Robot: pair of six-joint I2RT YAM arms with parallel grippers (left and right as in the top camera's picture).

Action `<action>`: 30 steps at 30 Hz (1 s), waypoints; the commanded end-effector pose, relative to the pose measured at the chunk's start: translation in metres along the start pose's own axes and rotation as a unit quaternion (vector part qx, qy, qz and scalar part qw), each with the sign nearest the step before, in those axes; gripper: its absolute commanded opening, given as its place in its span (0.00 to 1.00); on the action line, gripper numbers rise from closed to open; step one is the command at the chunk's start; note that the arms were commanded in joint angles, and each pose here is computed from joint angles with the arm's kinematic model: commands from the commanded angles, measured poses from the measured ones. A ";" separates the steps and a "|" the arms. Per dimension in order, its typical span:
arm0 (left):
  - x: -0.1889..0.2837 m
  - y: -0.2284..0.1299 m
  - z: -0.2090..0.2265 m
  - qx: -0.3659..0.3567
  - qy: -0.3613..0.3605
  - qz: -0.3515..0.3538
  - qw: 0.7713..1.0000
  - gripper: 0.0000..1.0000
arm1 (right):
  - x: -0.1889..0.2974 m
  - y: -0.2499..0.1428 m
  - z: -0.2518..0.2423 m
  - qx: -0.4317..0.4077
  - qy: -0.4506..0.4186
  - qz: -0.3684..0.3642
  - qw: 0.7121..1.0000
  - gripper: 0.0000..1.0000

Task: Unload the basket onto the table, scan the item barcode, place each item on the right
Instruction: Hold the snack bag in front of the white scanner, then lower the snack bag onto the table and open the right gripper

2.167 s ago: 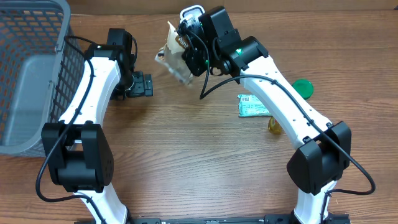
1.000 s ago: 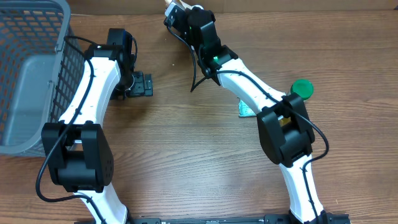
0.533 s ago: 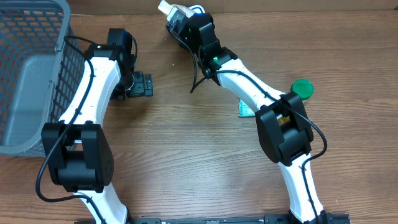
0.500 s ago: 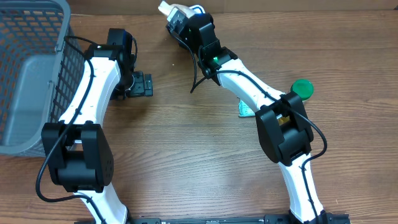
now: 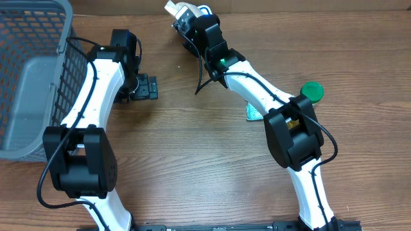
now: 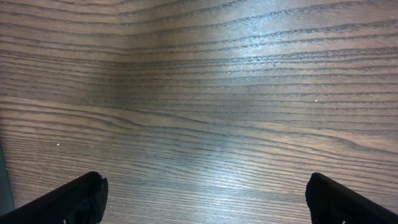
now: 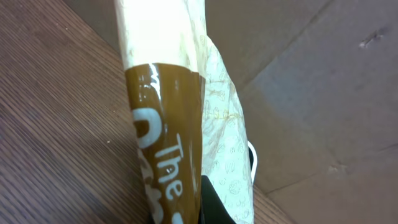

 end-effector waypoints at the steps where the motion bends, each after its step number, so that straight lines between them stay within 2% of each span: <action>1: 0.001 0.001 0.000 -0.003 0.005 -0.005 1.000 1.00 | -0.008 -0.008 -0.003 -0.019 -0.002 0.001 1.000 0.04; 5: 0.001 0.001 0.000 -0.003 0.005 -0.005 1.000 1.00 | -0.002 -0.001 -0.013 -0.028 -0.013 -0.008 1.000 0.04; 11: 0.001 0.001 0.000 -0.003 0.005 -0.005 1.000 0.99 | 0.028 0.028 -0.041 -0.106 -0.021 -0.035 0.994 0.04; 14: 0.001 0.001 0.000 -0.003 0.005 -0.005 1.000 1.00 | 0.053 0.042 -0.052 -0.146 0.010 -0.039 0.988 0.04; 17: 0.001 0.001 0.000 -0.003 0.005 -0.005 1.000 1.00 | 0.080 0.046 -0.061 -0.211 0.055 -0.011 0.976 0.04; 23: 0.001 0.001 0.000 -0.003 0.005 -0.005 1.000 1.00 | 0.113 0.019 -0.053 -0.315 0.183 0.100 0.926 0.04; 27: 0.001 0.001 0.000 -0.003 0.005 -0.005 1.000 1.00 | 0.128 -0.009 -0.036 -0.352 0.285 0.189 0.872 0.04; 30: 0.001 0.001 0.000 -0.003 0.005 -0.005 1.000 1.00 | 0.136 -0.029 -0.026 -0.364 0.312 0.255 0.840 0.04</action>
Point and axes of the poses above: each gripper's point midway between its finger pads, its own x axis back along the fingers, its own z axis along the line the jaws close on, y = z × x, the point moved 9 cm from there along x, back along the fingers, and after that the axes turned 7 degrees about x, right-handed, at the moved point
